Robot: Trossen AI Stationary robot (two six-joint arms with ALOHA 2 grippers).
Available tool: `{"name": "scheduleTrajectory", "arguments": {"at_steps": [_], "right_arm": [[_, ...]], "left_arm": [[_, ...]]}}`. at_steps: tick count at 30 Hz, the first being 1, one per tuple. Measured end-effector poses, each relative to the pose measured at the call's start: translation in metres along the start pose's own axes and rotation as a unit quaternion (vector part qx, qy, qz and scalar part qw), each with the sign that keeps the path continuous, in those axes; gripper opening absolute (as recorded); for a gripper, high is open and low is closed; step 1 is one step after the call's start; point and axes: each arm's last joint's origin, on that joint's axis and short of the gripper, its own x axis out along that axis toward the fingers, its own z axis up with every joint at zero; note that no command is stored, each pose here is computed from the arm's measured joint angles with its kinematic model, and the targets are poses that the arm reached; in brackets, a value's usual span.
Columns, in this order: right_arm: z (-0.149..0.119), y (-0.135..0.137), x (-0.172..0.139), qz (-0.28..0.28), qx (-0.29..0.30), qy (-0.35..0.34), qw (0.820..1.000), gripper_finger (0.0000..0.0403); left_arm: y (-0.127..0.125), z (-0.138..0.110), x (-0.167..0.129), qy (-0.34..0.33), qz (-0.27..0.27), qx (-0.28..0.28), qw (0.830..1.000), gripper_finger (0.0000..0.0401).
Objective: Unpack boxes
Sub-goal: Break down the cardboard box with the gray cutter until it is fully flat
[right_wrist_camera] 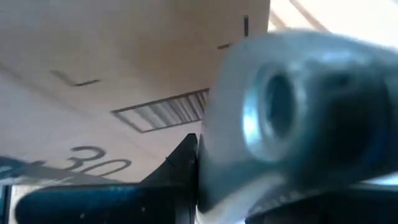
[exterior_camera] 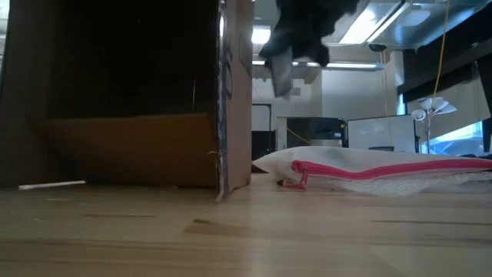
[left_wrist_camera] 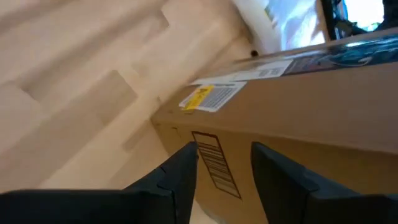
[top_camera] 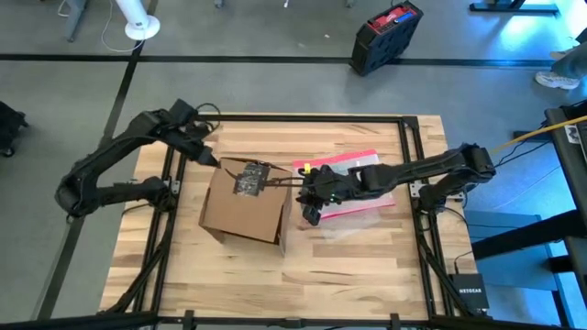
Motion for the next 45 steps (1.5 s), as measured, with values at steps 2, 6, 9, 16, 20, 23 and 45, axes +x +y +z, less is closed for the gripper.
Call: {"name": "scheduleTrajectory", "arguments": {"at_steps": [2,6,9,16,20,23,45], "right_arm": [[-0.003,-0.004,0.009,0.004,0.005,-0.004,1.000,0.0071],[-0.004,-0.011,0.023,0.001,0.007,-0.019,1.000,0.0071],[-0.002,-0.012,0.024,-0.010,-0.015,-0.036,0.999,0.0071],[0.005,-0.007,0.019,-0.021,-0.063,-0.044,0.997,0.0071],[0.011,-0.006,0.012,-0.042,-0.081,-0.041,0.995,0.0071],[0.017,-0.006,0.003,-0.068,-0.098,-0.049,0.992,0.0071],[0.020,0.019,-0.066,-0.148,-0.230,-0.002,0.962,0.0071]], "left_arm": [[0.001,0.000,0.011,0.011,-0.005,-0.001,1.000,0.0141],[0.005,0.000,0.033,0.027,-0.021,-0.002,0.999,0.0141],[0.004,0.004,0.042,0.016,-0.048,0.012,0.999,0.0141],[-0.011,0.023,0.037,-0.072,-0.080,0.073,0.991,0.0134],[-0.022,0.030,0.030,-0.092,-0.095,0.120,0.984,0.0120],[-0.029,0.033,0.024,-0.105,-0.102,0.154,0.977,0.0108],[-0.050,0.003,-0.012,-0.109,-0.047,0.334,0.935,0.0088]]}}
